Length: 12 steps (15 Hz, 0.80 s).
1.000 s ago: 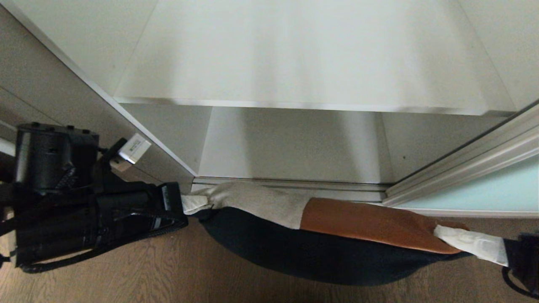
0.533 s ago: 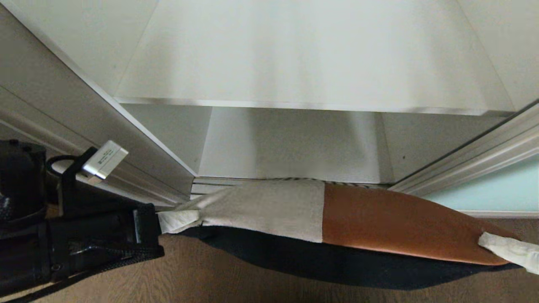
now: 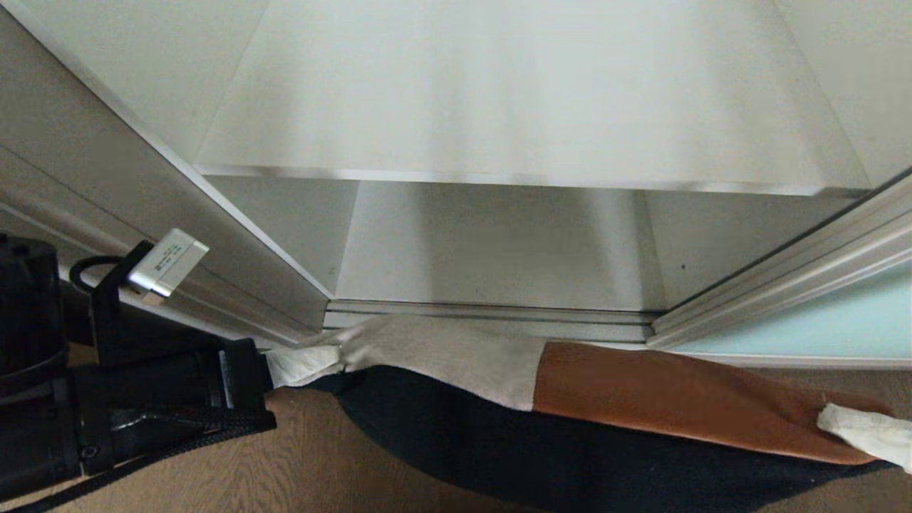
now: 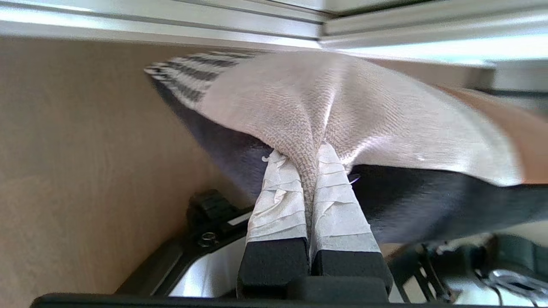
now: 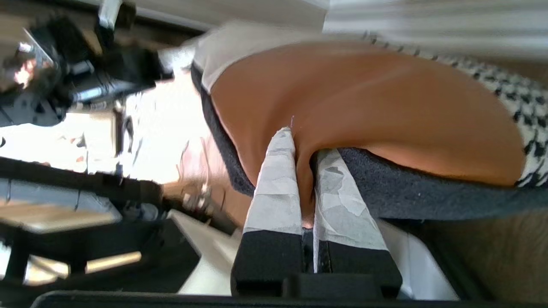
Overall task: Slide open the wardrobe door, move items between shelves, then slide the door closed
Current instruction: Place the pillow on the higher shelf
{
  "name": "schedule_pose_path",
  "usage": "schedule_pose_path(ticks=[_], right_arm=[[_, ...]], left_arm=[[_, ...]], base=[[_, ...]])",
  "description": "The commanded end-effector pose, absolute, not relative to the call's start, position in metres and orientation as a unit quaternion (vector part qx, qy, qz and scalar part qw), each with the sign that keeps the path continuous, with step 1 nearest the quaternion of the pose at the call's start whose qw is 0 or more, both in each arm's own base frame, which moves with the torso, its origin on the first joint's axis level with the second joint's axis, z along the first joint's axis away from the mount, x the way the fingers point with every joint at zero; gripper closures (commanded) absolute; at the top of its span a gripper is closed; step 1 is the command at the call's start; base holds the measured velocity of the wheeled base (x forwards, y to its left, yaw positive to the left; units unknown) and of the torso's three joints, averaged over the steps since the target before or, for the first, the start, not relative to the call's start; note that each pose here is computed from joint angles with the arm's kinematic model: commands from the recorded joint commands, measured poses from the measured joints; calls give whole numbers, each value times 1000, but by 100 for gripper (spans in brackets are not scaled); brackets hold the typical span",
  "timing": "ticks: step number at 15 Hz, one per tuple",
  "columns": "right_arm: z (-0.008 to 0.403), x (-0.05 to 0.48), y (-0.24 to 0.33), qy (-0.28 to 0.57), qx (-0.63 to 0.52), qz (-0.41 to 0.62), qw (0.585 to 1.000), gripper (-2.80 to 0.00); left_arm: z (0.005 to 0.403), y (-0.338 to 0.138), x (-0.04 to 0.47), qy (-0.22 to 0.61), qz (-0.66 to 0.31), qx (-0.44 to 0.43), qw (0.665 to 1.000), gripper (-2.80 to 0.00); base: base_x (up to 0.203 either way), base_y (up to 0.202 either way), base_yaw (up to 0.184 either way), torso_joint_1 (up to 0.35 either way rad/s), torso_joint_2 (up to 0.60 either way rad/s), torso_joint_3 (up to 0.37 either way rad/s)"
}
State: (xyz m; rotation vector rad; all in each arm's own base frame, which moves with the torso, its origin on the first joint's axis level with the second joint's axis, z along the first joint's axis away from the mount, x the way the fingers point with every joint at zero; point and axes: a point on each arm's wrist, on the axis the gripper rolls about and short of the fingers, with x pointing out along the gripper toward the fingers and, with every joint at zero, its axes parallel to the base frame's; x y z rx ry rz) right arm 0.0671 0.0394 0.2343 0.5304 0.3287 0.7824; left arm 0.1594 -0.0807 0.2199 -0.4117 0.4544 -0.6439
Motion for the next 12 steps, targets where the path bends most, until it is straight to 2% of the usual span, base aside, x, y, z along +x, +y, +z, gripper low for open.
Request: schedule_pose_path(ticks=[1, 3, 5, 12], right_arm=[[233, 68, 43, 171, 253, 389, 869, 0], [233, 66, 44, 174, 253, 399, 864, 0], [232, 66, 44, 181, 254, 399, 862, 0], [230, 63, 43, 189, 255, 397, 861, 0]], left_arm=[[224, -88, 157, 216, -337, -191, 896, 0], [234, -94, 159, 197, -353, -174, 898, 0], [228, -93, 156, 205, -353, -171, 897, 0], [223, -91, 153, 210, -351, -170, 897, 0]], base=[[0, 0, 0, 0, 0, 0], [0, 0, 0, 0, 0, 0], [-41, 0, 2, 2, 0, 1], [-192, 0, 0, 2, 2, 2]])
